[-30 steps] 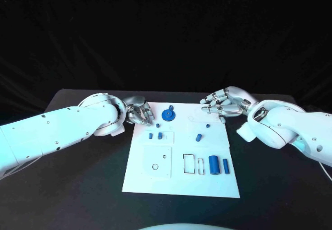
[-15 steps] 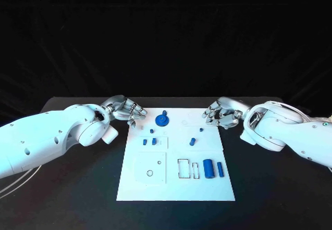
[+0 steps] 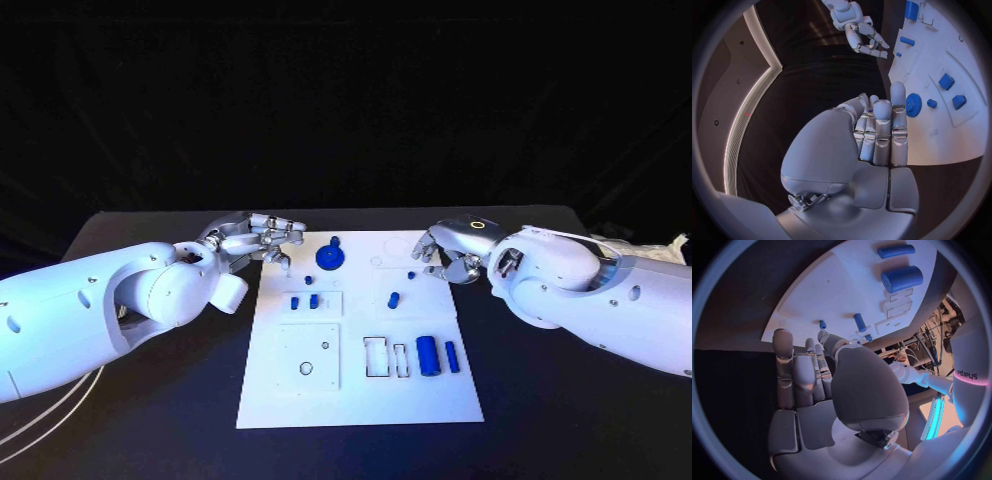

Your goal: Assemble the parts on the task board

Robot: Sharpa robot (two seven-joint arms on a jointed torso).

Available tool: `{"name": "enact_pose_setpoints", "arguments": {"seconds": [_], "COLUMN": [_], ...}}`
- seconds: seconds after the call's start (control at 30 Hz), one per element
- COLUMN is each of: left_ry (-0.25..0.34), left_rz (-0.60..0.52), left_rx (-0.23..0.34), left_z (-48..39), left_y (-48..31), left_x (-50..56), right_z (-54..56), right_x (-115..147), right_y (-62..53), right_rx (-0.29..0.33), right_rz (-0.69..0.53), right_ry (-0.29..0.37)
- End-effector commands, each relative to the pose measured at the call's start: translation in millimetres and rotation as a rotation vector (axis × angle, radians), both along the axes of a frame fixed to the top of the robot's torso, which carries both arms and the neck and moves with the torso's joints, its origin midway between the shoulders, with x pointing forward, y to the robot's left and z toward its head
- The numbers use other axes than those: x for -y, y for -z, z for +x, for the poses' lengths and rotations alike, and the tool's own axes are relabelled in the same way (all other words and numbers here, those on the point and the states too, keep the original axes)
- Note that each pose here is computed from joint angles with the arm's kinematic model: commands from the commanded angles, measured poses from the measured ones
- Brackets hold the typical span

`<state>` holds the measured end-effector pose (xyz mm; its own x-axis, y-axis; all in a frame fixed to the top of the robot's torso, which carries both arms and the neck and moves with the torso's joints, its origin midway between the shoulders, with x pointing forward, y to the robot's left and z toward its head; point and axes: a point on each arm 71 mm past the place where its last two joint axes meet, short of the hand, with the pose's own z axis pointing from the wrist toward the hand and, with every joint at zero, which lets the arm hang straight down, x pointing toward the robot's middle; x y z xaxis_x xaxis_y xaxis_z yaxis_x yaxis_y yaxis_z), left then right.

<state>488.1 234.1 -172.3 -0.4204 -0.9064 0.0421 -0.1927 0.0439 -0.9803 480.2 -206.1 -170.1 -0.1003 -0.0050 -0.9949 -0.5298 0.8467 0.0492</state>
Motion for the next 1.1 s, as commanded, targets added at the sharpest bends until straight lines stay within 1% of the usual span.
{"name": "enact_pose_setpoints", "arguments": {"seconds": [0.03,0.13,0.27,0.6,0.9,1.1], "left_ry": [-0.007,-0.006,-0.005,-0.002,0.001,0.007], "left_rz": [-0.083,-0.086,-0.086,-0.063,-0.06,-0.062], "left_rx": [0.01,0.011,0.013,0.041,0.044,0.044], "left_z": [-0.6,-0.8,-1.1,-1.6,-2.2,-2.6], "left_y": [-2.9,-2.7,-2.7,-3.9,-4.2,-4.4], "left_x": [0.5,-0.1,-0.2,0.4,1.7,2.6], "right_z": [-4.5,-5.1,-4.1,-0.5,1.8,5.2], "right_x": [-8,-10,-9,-11,-14,-12], "right_y": [1.9,6.4,9.8,13.6,17.5,22.7], "right_rx": [0.129,0.139,0.134,0.108,0.063,0.025], "right_rz": [-0.085,-0.099,-0.101,-0.086,-0.078,-0.097], "right_ry": [-0.087,-0.108,-0.113,-0.118,-0.125,-0.108]}}
